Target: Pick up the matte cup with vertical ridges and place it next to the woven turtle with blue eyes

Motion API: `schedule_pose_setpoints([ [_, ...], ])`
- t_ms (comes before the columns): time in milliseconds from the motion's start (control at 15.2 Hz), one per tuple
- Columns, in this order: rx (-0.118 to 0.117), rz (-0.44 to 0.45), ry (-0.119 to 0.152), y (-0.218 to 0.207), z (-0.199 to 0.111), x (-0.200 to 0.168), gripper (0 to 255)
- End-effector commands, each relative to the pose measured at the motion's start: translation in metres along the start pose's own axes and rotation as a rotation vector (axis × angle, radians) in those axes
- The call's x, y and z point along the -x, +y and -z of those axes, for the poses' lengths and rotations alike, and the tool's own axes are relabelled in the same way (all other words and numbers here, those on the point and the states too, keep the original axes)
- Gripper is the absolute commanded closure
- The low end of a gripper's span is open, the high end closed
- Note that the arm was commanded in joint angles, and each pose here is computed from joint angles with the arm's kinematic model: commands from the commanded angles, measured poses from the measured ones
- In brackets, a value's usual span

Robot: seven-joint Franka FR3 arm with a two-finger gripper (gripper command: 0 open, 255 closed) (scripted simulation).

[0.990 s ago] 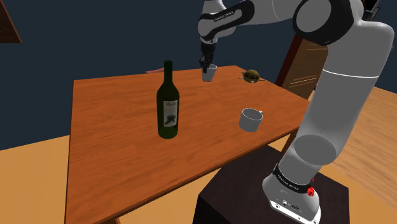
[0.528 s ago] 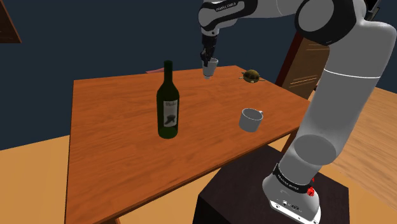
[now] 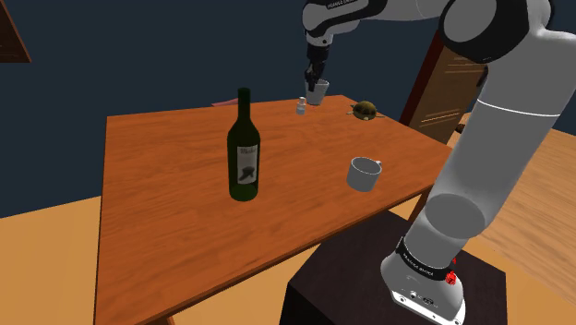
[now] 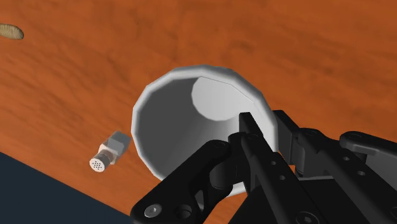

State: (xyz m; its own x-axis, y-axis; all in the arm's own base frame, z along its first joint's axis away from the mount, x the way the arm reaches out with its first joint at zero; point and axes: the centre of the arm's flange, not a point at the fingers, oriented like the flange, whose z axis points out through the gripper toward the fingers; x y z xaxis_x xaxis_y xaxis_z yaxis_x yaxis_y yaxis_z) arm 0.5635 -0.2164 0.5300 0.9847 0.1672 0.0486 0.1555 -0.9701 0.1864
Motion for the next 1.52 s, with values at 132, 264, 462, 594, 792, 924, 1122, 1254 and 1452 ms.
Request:
schedule_pose_setpoints([
  [132, 0.000, 0.001, 0.000, 0.038, -0.007, 0.038, 255],
  [264, 0.000, 0.001, 0.000, 0.057, -0.010, 0.056, 255],
  [462, 0.000, 0.001, 0.000, 0.085, -0.014, 0.084, 255],
  [594, 0.000, 0.001, 0.000, 0.104, -0.016, 0.102, 255],
  [792, 0.000, 0.001, 0.000, 0.133, -0.020, 0.129, 255],
  [924, 0.000, 0.001, 0.000, 0.151, -0.023, 0.147, 255],
  [1122, 0.000, 0.001, 0.000, 0.180, -0.027, 0.175, 255],
  [1254, 0.000, 0.001, 0.000, 0.199, -0.029, 0.193, 255],
  [1452, 0.000, 0.001, 0.000, 0.227, -0.033, 0.221, 255],
])
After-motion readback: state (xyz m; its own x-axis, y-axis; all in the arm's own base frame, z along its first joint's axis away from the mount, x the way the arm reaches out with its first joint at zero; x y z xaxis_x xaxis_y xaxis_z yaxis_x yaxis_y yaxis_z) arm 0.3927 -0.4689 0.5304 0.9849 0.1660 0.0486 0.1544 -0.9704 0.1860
